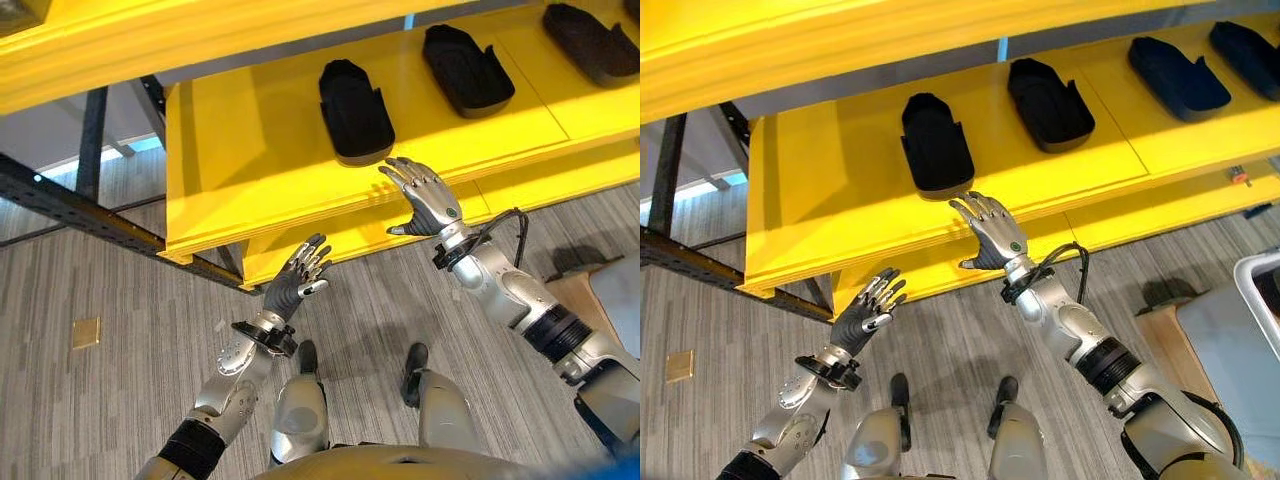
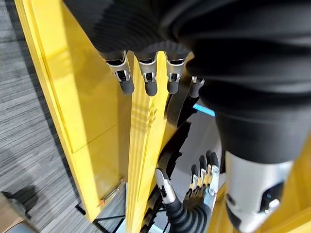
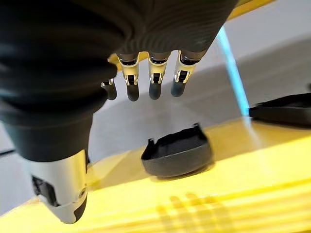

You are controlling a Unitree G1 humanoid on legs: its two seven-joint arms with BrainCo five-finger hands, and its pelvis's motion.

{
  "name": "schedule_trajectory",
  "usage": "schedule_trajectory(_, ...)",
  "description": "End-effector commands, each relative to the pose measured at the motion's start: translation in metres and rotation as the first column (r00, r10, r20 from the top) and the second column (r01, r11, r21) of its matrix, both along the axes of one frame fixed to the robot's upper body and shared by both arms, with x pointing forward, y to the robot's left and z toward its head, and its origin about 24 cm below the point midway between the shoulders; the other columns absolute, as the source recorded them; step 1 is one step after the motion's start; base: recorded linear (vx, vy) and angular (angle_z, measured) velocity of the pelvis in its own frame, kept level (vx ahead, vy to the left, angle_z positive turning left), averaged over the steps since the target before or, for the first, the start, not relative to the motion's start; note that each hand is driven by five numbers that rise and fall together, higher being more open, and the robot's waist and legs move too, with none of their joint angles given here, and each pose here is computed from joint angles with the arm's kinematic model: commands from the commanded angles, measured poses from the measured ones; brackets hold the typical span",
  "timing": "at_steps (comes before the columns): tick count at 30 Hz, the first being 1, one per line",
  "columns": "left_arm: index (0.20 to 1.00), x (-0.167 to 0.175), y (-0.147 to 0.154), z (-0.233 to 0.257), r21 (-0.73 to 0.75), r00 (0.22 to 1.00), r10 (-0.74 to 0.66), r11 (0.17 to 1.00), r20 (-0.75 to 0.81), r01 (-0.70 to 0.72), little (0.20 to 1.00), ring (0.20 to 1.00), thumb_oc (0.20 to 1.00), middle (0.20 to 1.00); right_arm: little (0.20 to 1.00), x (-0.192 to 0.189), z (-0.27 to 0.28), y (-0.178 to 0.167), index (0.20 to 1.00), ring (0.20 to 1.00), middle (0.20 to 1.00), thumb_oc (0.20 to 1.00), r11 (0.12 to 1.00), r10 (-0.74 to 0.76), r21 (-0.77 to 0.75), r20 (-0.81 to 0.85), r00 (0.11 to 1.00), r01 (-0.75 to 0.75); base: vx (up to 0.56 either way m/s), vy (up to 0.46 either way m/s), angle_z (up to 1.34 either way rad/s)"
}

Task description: Move parts from the plastic box to the shelf.

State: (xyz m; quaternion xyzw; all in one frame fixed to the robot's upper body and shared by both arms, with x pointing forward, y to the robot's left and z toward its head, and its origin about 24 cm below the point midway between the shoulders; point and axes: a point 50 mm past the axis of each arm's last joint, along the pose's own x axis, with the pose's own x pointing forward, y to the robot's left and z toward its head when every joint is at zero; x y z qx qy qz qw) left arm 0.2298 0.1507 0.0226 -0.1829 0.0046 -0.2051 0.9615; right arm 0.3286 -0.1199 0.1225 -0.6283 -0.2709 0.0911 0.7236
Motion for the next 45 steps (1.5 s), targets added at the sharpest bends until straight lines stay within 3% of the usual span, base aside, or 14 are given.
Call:
schedule_trajectory(1,1.000,0.002,0.004,0.020,0.046,0.993,-0.066,0.997,0.097,0.062,1.000,1.000,1.000,1.000,1.000,0.016,0.033,0.012,1.000,1.000,1.000,1.000,0.999,-0.003,-0.040,0.065,0.998,0.006,0.00,-0.057,0.07)
schedule_trajectory(18,1.000,0.011,0.000,0.031,0.056,0.991,-0.110,0.993,0.076,0.106,1.000,1.000,1.000,1.000,1.000,0.055,0.009,-0.009,1.000,1.000,1.000,1.000,0.943,-0.323,-0.117,-0.089,0.942,0.312,-0.02,-0.029,0.08)
schedule_trajectory(27,1.000,0.017,-0.010,0.040,0.062,0.986,-0.136,0.989,0.098,0.130,1.000,1.000,1.000,1.000,1.000,0.070,0.025,-0.028,1.000,1.000,1.000,1.000,0.874,-0.467,-0.128,0.036,0.883,0.468,-0.01,0.008,0.07)
schedule_trajectory(45,1.000,0.017,-0.014,0.039,0.080,0.984,-0.156,0.985,0.080,0.150,1.000,1.000,1.000,1.000,1.000,0.087,0.056,-0.048,1.000,1.000,1.000,1.000,0.790,-0.546,-0.312,0.035,0.837,0.528,0.00,0.003,0.01)
